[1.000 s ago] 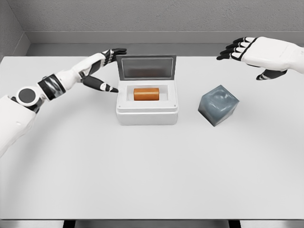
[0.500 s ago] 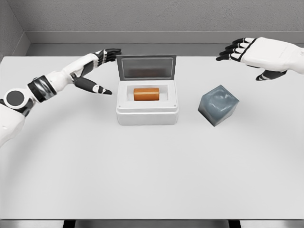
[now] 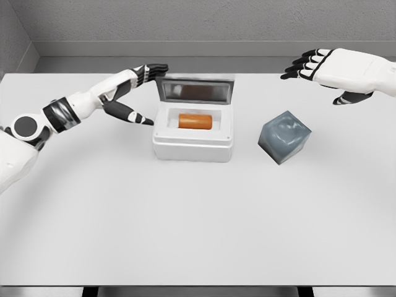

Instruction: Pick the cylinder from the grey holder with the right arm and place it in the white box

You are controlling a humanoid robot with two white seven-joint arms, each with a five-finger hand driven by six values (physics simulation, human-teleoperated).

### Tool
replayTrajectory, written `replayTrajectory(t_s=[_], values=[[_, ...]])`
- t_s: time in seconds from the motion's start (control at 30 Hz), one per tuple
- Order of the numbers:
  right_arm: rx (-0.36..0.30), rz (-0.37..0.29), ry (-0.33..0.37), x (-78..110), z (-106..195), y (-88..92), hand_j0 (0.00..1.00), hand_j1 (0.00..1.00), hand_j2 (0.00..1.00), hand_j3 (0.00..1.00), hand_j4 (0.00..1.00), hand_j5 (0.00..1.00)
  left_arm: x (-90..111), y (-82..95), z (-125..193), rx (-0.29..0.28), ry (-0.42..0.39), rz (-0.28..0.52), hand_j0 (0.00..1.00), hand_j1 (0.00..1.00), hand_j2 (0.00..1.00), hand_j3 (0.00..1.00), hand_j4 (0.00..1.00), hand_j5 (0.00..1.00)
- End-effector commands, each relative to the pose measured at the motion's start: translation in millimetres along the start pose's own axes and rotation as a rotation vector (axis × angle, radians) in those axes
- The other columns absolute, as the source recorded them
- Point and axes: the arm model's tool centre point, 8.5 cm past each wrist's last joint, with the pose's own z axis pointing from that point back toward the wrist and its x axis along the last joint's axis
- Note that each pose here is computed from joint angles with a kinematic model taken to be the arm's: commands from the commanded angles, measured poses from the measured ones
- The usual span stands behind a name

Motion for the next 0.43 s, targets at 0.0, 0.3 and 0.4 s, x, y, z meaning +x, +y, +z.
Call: replayTrajectory(t_s=[0.0,0.3,0.4], values=[[-0.004,-0.003,0.000,0.0,1,-1.1,1.00,1.00,1.00,1.00,1.00,1.00,5,-1.7,-2,-0.015,-0.019,0.001,1.00,1.00,1.00,1.00,1.00,1.00],[0.000,-0.003,0.002,-0.2,2,0.3,1.00,1.00,1.00,1.00,1.00,1.00,-8,17.7,22,0.048,0.047,-0.003,1.00,1.00,1.00,1.00,1.00,1.00],[0.000,-0.002,0.003,-0.6,2,-0.4,1.00,1.00,1.00,1.00,1.00,1.00,-15,23.3,29,0.070,0.074,-0.002,1.00,1.00,1.00,1.00,1.00,1.00]])
